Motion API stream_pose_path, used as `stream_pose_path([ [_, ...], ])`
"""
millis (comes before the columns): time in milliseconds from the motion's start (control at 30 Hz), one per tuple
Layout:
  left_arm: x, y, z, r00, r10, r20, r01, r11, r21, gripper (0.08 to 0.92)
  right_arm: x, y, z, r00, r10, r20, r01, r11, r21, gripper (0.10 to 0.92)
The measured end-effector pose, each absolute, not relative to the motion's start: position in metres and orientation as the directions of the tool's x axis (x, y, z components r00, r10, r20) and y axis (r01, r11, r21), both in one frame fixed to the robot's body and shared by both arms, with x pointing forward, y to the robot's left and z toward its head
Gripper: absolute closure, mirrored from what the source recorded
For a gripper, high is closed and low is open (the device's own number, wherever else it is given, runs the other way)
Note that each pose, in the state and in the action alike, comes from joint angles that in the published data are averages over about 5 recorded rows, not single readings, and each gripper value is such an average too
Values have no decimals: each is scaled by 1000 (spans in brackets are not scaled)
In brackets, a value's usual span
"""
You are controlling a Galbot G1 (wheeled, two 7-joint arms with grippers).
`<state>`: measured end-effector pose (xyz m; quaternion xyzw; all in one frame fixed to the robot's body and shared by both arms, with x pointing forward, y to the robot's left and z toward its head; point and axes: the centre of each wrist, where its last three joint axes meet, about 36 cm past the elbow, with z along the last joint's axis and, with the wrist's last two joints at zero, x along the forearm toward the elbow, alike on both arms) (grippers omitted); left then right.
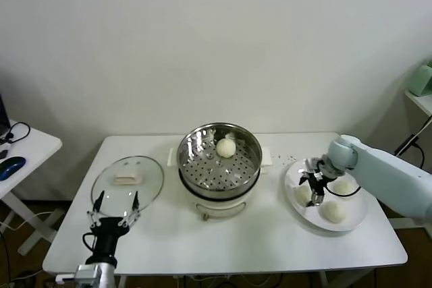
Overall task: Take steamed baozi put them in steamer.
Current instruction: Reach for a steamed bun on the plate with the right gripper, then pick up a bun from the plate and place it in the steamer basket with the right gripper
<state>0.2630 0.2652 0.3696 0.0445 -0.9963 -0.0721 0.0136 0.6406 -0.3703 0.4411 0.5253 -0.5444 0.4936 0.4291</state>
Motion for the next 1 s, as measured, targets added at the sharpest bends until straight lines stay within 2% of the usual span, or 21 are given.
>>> stream_pose_path([
  [200,263,266,371,-995,-94,21,-90,985,146,177,642,-374,441,-79,-150,986,-996,-27,-84,315],
  [600,263,267,371,-995,-98,21,-94,985,148,177,645,-378,453,-90,-170,981,-996,4,-91,322],
  [767,263,268,374,-995,-100,16,-96,984,147,177,654,-377,480,-122,-202,972,-992,35,-117,320],
  [1000,262,267,376,-995,-98,12,-95,985,142,177,678,-366,545,-172,-271,947,-984,88,-153,319],
])
